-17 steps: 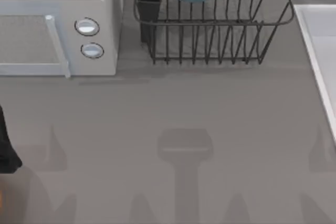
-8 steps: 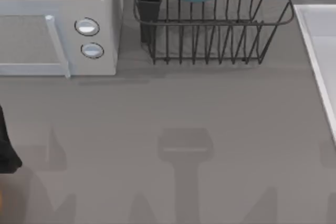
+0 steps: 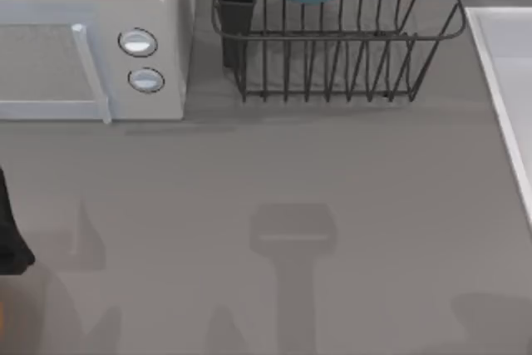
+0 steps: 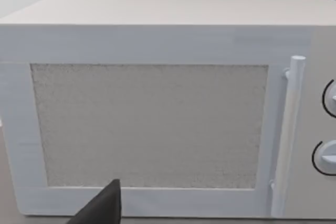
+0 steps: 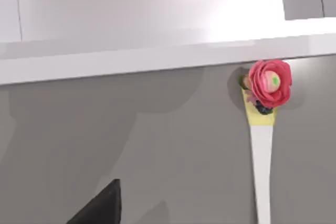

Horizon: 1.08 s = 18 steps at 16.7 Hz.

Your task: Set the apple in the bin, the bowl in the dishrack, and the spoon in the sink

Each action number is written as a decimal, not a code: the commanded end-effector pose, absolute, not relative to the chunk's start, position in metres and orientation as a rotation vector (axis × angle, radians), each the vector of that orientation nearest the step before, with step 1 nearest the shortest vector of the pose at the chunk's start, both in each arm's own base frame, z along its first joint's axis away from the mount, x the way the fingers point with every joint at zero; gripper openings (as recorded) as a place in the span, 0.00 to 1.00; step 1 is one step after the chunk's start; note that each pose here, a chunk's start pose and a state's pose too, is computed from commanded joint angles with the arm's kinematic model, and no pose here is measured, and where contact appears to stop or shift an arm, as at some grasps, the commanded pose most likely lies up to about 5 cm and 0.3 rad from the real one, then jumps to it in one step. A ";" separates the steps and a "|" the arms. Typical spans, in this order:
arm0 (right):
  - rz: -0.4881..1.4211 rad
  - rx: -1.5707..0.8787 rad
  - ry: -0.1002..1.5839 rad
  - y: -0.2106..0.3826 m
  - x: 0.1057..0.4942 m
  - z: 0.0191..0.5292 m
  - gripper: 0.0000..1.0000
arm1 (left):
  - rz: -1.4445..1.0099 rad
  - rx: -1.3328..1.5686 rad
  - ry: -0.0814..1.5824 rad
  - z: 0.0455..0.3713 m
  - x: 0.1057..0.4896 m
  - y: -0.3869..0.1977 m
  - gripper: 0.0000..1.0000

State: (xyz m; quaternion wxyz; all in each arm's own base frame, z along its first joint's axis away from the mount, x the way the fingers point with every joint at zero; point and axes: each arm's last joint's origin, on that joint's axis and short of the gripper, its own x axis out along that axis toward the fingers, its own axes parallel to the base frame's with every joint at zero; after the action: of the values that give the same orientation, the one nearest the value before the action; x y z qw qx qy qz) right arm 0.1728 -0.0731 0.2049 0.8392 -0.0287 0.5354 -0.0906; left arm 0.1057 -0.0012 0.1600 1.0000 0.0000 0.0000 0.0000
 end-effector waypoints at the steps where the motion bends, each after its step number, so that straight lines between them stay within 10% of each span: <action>1: -0.184 -0.041 1.219 -0.082 0.180 0.203 1.00 | 0.000 0.000 0.000 0.160 0.106 -0.001 1.00; 7: -0.115 0.083 1.529 -0.127 0.206 0.195 1.00 | 0.000 0.000 0.000 0.160 0.106 -0.001 1.00; 18: -0.099 0.108 1.568 -0.134 0.210 0.175 1.00 | 0.000 0.000 0.000 0.160 0.106 -0.001 1.00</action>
State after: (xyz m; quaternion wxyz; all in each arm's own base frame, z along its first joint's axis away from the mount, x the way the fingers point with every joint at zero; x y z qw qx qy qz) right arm 0.2105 -0.1344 0.1746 0.7057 0.0484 0.7054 -0.0444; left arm 0.1057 -0.0012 0.1600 1.0000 0.0000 0.0000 0.0000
